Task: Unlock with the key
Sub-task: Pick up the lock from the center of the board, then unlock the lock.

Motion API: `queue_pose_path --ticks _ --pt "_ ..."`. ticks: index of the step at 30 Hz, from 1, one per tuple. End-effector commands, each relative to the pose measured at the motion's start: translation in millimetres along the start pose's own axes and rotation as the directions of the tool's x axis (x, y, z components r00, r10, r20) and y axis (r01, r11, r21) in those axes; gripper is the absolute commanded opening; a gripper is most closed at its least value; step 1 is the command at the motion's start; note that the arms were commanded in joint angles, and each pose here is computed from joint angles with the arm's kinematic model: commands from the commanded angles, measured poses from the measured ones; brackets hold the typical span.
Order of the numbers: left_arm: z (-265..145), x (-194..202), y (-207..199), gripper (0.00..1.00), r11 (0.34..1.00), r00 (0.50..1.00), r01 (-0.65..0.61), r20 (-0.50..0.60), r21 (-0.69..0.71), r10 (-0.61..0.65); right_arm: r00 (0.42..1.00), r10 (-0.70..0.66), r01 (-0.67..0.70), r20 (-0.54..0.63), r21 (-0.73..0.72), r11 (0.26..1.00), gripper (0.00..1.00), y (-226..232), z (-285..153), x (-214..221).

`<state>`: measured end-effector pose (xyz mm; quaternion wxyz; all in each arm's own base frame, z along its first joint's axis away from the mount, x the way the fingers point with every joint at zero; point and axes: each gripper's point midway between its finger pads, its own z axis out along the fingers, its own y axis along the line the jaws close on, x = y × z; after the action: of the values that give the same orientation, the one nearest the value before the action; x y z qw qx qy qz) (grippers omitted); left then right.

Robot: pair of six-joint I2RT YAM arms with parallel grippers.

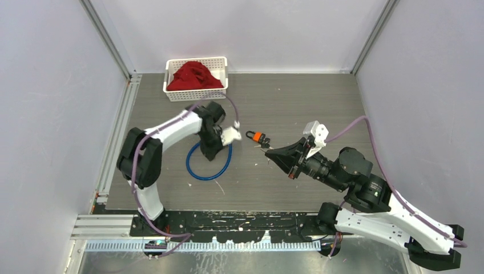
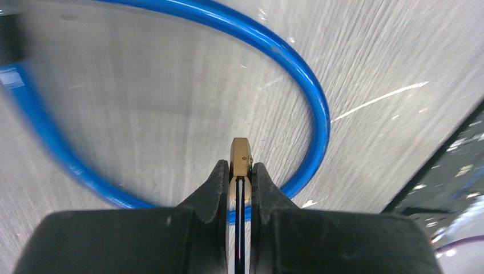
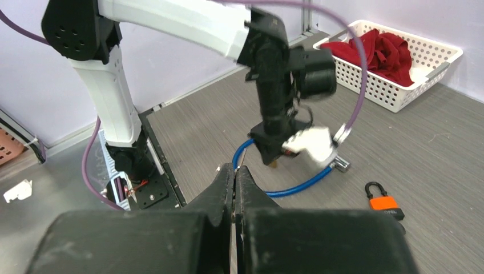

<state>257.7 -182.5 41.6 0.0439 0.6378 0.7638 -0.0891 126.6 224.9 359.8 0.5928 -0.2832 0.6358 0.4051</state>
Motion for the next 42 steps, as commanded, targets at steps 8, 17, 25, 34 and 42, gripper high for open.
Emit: queue_pose_path --ticks 8,17,25,34,42 --pt "-272 -61 -36 0.0 0.928 0.399 -0.053 0.86 0.368 -0.318 0.996 0.007 0.01 0.089 -0.19 0.982 0.01 39 72 -40" --pt "-315 -51 -92 0.0 0.914 0.2 -0.229 0.935 0.335 -0.293 0.99 0.134 -0.113 0.032 -0.369 0.923 0.01 38 126 -47" --pt "-332 -52 -106 0.0 0.906 0.17 -0.246 0.936 0.345 -0.31 0.994 0.103 -0.077 0.045 -0.391 0.917 0.01 36 118 -54" --pt "-351 -62 -135 0.0 0.899 0.181 -0.325 0.952 0.294 -0.246 0.982 0.13 -0.047 0.139 -0.483 0.874 0.01 51 103 -66" --pt "-380 -73 -148 0.0 0.878 0.204 -0.377 0.951 0.297 -0.234 0.969 0.123 -0.001 0.215 -0.49 0.872 0.01 51 97 -72"
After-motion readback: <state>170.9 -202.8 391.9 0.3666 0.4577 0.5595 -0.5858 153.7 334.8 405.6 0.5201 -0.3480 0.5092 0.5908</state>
